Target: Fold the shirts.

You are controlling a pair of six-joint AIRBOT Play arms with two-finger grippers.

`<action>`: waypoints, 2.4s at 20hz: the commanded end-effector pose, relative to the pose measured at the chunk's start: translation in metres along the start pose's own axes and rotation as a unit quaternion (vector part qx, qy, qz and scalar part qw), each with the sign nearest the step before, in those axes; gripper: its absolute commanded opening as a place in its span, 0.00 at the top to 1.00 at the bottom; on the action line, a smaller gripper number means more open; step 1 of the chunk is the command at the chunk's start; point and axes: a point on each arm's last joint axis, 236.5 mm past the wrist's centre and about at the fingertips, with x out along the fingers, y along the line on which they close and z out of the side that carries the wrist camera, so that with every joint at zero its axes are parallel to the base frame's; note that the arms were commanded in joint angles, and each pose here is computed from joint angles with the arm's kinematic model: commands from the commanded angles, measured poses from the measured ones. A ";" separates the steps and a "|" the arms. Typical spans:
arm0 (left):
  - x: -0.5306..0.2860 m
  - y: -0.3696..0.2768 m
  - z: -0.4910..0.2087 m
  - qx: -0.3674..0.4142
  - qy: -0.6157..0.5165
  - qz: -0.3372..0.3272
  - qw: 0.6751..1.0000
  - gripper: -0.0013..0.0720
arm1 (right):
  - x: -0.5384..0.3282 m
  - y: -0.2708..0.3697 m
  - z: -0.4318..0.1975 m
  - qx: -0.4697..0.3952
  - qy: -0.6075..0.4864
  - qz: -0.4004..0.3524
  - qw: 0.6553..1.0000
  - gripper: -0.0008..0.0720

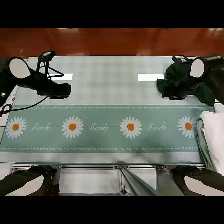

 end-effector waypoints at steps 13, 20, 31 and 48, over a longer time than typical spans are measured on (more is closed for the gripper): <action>0.001 0.000 0.000 0.000 0.001 0.000 1.000 0.85 | 0.000 0.000 0.000 0.000 0.000 0.000 1.000 0.96; 0.009 0.002 0.008 -0.003 -0.008 0.001 1.000 0.85 | -0.014 0.010 0.080 -0.007 -0.171 0.021 0.985 0.96; 0.014 0.013 -0.028 0.030 0.076 0.017 0.997 0.85 | 0.017 -0.202 0.141 0.168 -0.230 -0.085 0.955 0.43; 0.002 0.051 -0.112 -0.015 0.181 0.094 0.979 0.29 | 0.129 -0.204 0.131 0.141 -0.070 -0.010 0.988 0.96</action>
